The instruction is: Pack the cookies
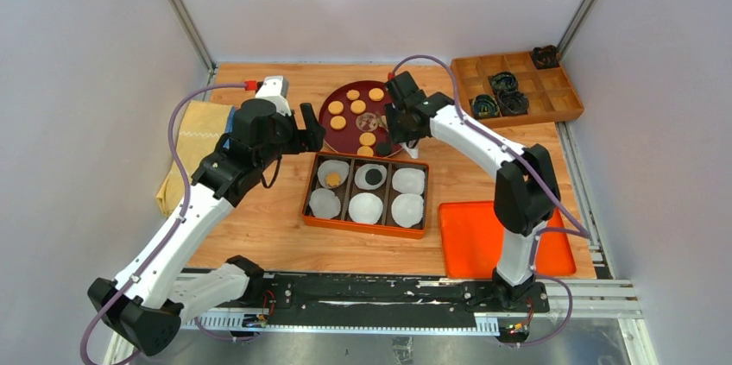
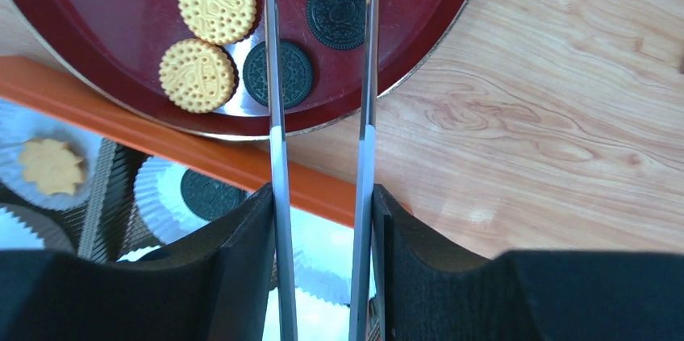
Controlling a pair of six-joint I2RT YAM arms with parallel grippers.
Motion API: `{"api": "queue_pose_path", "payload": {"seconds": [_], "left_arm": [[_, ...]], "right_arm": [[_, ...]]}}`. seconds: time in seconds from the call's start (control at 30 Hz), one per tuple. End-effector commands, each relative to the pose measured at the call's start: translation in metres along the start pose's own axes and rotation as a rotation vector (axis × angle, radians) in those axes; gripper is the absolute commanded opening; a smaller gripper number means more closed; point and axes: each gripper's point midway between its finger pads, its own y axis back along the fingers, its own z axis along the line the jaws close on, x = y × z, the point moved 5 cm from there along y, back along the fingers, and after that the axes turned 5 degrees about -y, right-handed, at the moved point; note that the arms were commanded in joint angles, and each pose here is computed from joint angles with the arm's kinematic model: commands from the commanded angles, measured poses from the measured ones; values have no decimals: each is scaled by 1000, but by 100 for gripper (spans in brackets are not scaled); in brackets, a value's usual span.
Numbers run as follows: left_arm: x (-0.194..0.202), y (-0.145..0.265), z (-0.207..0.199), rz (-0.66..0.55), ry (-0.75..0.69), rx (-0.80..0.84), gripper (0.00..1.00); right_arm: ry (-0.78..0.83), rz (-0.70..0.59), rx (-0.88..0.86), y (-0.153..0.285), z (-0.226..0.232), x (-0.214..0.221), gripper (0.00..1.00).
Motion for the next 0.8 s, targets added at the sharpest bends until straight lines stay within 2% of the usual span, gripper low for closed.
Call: {"api": "queue_pose_path", "payload": {"seconds": [0.0,0.33,0.53,0.77], "left_arm": [[-8,6,1,-29,7,1,89],[-8,4,-3,-23,22,23,89],[-7,2,-7,-19,39,49,89],[-4,-4,-15,7,64,100,88]], "right_arm": [[-39,-85,-37,43,-6,-13,9],[-46,-138,-100,113,-19,10,9],[-44,-109,-111,150,-32,60,9],[-6,-26,-118,169,-36,117,9]]}}
